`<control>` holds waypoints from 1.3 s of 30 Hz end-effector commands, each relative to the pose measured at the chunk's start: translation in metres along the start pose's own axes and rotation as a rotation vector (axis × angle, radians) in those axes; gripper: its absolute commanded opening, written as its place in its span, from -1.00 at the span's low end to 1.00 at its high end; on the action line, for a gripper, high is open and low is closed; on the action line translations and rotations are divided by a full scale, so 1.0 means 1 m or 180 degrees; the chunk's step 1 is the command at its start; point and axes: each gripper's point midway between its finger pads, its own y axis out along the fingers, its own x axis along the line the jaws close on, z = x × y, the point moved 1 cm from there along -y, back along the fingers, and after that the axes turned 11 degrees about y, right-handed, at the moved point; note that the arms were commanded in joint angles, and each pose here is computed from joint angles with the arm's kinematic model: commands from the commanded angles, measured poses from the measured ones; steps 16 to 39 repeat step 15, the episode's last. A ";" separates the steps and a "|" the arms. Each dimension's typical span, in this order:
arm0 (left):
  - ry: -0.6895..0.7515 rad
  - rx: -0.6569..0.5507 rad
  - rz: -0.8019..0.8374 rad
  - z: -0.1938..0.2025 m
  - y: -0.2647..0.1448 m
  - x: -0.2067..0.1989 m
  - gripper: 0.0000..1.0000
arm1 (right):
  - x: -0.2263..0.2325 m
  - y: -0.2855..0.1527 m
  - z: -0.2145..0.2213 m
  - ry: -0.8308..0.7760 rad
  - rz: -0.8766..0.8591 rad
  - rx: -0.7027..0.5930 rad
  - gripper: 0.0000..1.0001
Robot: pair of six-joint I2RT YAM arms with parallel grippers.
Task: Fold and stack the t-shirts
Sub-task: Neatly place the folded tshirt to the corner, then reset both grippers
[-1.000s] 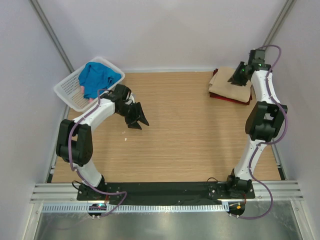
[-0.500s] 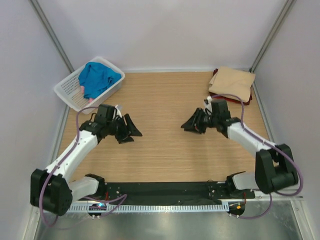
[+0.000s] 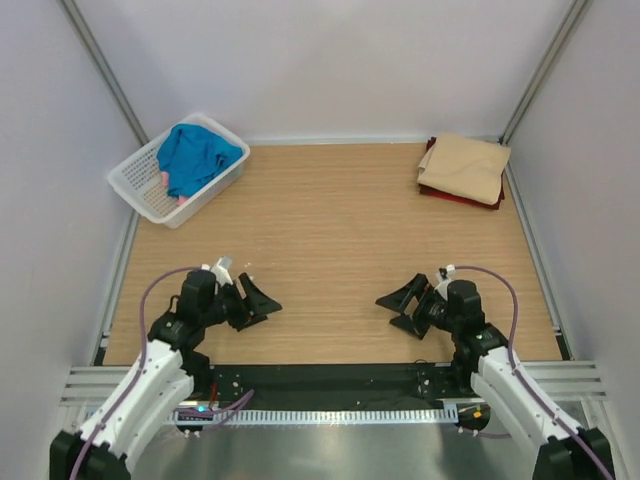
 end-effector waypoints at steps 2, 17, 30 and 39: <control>0.0129 -0.0775 0.0691 -0.024 -0.026 -0.039 0.35 | 0.002 -0.007 -0.001 0.0083 -0.0208 -0.0167 0.99; -0.0085 -0.1097 0.1020 -0.014 -0.035 -0.034 0.48 | 0.008 -0.016 0.015 -0.0128 -0.0606 -0.0001 1.00; -0.0085 -0.1097 0.1020 -0.014 -0.035 -0.034 0.48 | 0.008 -0.016 0.015 -0.0128 -0.0606 -0.0001 1.00; -0.0085 -0.1097 0.1020 -0.014 -0.035 -0.034 0.48 | 0.008 -0.016 0.015 -0.0128 -0.0606 -0.0001 1.00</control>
